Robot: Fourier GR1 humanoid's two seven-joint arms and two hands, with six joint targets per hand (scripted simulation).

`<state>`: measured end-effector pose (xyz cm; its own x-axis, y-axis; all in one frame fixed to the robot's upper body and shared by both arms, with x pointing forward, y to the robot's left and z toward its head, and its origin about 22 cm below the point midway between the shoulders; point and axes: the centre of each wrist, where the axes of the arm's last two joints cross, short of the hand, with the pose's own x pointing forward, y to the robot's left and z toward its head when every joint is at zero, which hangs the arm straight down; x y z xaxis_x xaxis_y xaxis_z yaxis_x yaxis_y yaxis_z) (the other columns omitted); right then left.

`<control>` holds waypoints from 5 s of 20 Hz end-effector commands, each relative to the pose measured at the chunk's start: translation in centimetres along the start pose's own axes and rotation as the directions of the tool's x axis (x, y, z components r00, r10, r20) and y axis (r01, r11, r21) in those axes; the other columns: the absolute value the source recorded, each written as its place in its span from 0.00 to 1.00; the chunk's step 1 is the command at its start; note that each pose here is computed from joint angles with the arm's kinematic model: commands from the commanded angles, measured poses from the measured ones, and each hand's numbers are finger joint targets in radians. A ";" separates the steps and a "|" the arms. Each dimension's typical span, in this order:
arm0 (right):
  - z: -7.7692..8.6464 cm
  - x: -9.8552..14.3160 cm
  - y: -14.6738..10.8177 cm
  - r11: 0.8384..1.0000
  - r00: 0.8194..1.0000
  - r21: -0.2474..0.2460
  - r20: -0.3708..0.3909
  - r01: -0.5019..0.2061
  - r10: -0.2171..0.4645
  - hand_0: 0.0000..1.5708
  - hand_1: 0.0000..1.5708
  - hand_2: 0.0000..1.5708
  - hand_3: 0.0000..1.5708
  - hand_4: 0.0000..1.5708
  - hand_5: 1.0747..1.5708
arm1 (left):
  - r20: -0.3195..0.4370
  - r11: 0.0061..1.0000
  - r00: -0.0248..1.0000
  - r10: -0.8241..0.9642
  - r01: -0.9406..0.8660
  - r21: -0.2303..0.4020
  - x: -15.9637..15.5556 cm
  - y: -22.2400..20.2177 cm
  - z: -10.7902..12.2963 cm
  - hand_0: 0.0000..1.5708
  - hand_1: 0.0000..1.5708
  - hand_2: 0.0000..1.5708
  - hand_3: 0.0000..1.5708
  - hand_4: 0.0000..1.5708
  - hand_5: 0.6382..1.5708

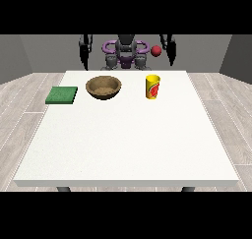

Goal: Pick the cup and pour the ball into the bowl, then pick the bowl and place it on the pad

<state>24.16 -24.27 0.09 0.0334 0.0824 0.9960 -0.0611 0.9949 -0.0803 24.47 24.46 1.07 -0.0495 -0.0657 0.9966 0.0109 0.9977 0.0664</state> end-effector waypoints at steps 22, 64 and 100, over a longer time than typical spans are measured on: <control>-1.0 2.7 -3.3 0.993 0.968 -0.044 0.231 0.111 -0.098 0.00 0.00 0.00 0.00 0.00 0.98 | 0.259 0.993 0.959 0.114 -0.107 -0.041 5.5 -2.2 -0.3 0.00 0.00 0.00 0.00 0.00 0.79; -7.5 4.1 -11.5 0.995 0.882 0.041 0.462 0.087 -0.096 0.00 0.00 0.00 0.00 0.00 0.97 | 0.319 0.867 0.822 -0.472 0.366 0.339 -6.1 1.5 -10.2 0.84 0.84 1.00 1.00 0.53 0.94; -1.4 -3.6 -22.8 0.974 0.982 -0.196 0.171 0.113 -0.080 0.00 0.00 0.00 0.00 0.00 0.96 | 0.335 0.339 0.256 -0.907 0.915 0.218 2.2 -18.4 -10.5 0.43 0.43 1.00 0.98 0.57 1.00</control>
<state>25.57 -46.18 -3.65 -0.1036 -0.0115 0.9946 0.1623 0.9863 0.0283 35.17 7.89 1.79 -0.3432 -0.8986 0.2732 -0.2124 0.3576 0.9094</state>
